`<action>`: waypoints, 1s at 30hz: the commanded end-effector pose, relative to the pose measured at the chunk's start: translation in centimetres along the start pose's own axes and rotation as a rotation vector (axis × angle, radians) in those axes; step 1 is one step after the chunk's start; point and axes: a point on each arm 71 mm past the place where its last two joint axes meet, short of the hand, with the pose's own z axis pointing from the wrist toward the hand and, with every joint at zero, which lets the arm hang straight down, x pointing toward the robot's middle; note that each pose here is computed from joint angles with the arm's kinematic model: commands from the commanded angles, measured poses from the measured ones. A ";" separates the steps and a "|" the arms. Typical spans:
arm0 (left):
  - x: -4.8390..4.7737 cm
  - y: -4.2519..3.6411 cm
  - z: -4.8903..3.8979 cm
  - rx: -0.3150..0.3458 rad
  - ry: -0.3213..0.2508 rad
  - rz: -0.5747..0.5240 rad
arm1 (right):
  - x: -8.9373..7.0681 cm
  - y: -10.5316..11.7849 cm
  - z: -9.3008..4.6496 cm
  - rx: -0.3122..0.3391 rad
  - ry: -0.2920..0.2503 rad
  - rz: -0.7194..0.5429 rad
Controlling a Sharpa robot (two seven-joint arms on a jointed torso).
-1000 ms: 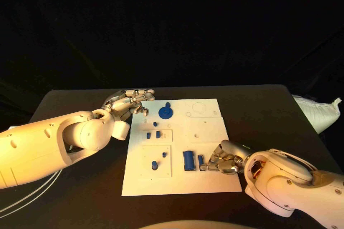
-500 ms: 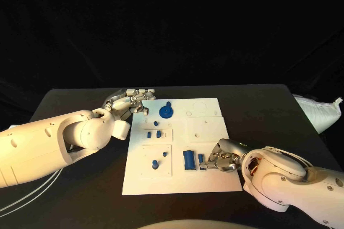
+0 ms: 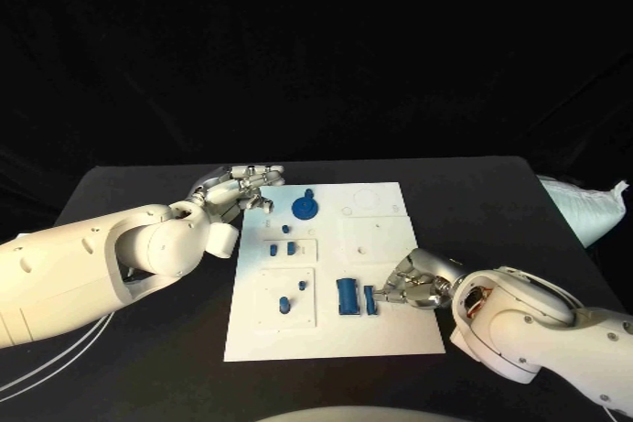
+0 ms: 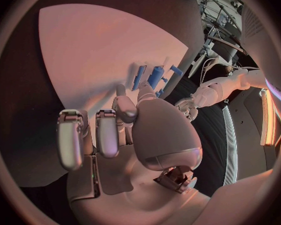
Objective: Assemble the parts on the task board
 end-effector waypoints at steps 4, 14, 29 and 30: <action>-0.25 0.25 0.33 0.021 0.002 -0.008 | -4.3 -0.1 1.8 -0.247 -0.062 0.462; -1.64 1.14 1.96 0.052 -0.077 -0.011 | -8.7 -1.6 6.4 -0.335 -0.149 0.781; -2.28 1.98 5.71 0.136 -0.195 0.028 | -10.0 -2.2 11.6 -0.379 -0.234 0.896; -2.22 2.02 5.81 0.138 -0.195 0.031 | -10.0 -2.2 11.8 -0.382 -0.236 0.895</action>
